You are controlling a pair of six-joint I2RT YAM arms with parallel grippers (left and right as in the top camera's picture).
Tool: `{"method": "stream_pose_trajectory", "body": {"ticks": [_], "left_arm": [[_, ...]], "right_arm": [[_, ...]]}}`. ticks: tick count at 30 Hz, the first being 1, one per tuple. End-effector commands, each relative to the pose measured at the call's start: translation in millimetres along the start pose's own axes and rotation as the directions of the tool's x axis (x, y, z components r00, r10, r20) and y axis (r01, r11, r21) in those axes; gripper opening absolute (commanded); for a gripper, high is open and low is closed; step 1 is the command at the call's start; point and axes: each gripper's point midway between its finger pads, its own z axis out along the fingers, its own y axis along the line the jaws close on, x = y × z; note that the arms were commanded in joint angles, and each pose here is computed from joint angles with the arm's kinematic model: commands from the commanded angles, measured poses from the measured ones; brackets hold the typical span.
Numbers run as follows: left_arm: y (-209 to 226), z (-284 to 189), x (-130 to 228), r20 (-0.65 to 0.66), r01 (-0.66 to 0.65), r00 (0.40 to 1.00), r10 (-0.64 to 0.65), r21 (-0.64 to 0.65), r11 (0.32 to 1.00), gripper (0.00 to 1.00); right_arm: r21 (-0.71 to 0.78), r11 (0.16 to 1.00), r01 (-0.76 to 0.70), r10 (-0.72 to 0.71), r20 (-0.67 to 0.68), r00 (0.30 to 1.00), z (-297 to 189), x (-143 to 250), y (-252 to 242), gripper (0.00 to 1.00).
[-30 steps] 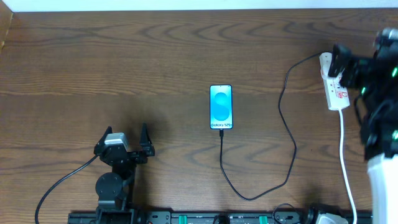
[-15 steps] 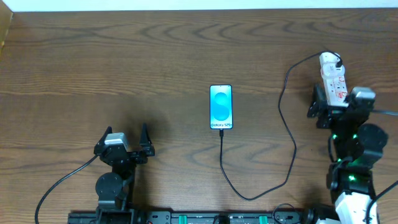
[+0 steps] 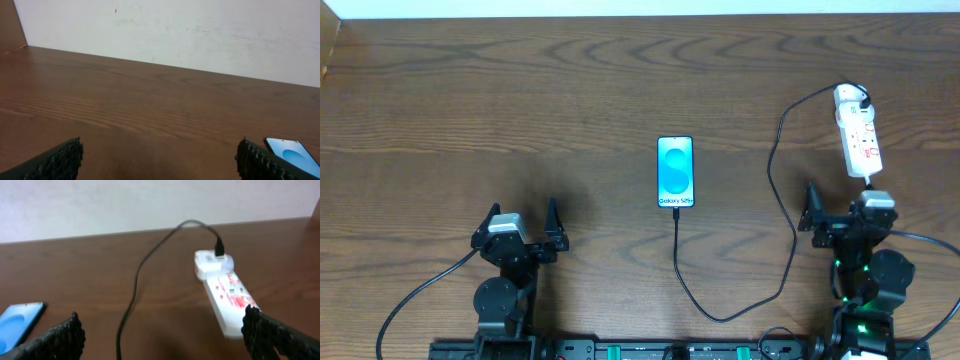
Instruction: Plug charger to phone and switch on socket
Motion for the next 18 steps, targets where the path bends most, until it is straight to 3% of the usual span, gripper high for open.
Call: {"method": "stream_pose_trajectory", "body": {"ticks": [1,14,18], "left_arm": [[4.4,0.9,17.1,-0.051,-0.023,0.998,0.022,-0.017,1.000,0.98],[4.4,0.9,17.1,-0.051,-0.023,0.998,0.022,-0.016,1.000,0.98],[4.4,0.9,17.1,-0.051,-0.023,0.998,0.022,-0.016,1.000,0.98]], "right_arm": [[-0.007,1.000,0.019,-0.019,-0.006,1.000,-5.1,6.5,3.2,0.99],[0.130,0.991,-0.044,0.051,-0.052,0.997,-19.9,22.8,-3.8,0.99],[0.108,0.994,-0.028,0.032,-0.031,0.999,-23.7,18.1,1.3,0.99]]}}
